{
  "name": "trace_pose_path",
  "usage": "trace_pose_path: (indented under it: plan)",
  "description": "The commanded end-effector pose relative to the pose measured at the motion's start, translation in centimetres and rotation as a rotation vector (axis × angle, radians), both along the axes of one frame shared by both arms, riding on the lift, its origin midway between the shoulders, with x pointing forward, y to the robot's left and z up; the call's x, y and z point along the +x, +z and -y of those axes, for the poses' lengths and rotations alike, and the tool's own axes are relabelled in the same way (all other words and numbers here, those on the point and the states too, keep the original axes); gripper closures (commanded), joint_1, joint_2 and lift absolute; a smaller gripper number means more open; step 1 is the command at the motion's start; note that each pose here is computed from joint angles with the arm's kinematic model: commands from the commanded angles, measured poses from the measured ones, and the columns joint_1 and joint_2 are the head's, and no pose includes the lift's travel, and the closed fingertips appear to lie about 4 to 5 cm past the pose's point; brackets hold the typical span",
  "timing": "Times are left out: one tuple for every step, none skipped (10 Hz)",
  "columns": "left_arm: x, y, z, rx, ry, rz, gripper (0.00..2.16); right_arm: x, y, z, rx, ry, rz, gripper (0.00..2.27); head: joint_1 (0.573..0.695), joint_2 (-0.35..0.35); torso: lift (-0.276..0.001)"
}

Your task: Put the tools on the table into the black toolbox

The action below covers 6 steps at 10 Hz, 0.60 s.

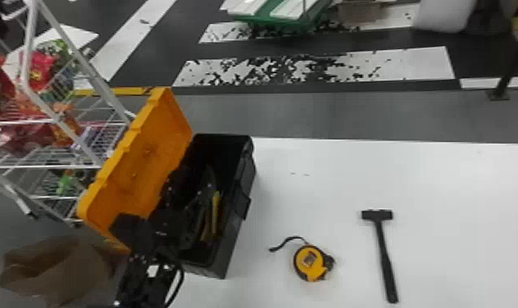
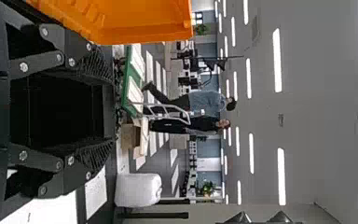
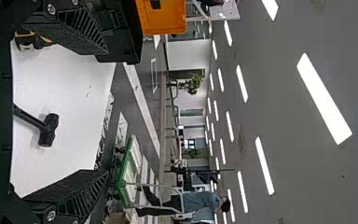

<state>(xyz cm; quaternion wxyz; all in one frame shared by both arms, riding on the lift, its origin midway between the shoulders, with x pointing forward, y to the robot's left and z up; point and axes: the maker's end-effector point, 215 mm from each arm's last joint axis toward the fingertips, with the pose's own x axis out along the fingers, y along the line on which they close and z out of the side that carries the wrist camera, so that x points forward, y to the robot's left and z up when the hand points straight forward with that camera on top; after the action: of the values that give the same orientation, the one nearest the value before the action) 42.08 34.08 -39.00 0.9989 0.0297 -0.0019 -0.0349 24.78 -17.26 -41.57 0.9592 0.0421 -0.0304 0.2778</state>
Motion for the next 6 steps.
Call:
trace_pose_path:
  plan:
    - [-0.7,1.0,-0.1,-0.027,-0.005,0.003,0.05,0.0,0.0,0.0,0.002,-0.002,0.000,0.11,0.695,0.285,-0.039]
    - [-1.7,1.6,0.6,-0.046,-0.018,0.004,0.05,0.0,0.0,0.0,0.002,-0.001,-0.002,0.11,0.695,0.288,-0.039]
    - [-2.7,2.0,1.7,-0.055,-0.035,0.005,0.05,0.0,0.0,-0.1,0.003,0.000,-0.002,0.11,0.695,0.288,-0.039]
    - [-3.6,2.3,2.5,-0.082,-0.049,0.009,0.05,0.1,-0.2,-0.1,0.005,0.000,-0.009,0.11,0.695,0.282,-0.039]
    - [-4.6,2.8,3.7,-0.100,-0.069,0.032,0.05,0.3,-0.7,-0.2,0.006,0.003,-0.029,0.10,0.695,0.270,-0.039]
    - [-5.6,3.5,4.6,-0.118,-0.080,0.064,0.06,0.7,-1.8,-0.5,0.012,0.009,-0.077,0.10,0.695,0.256,-0.039]
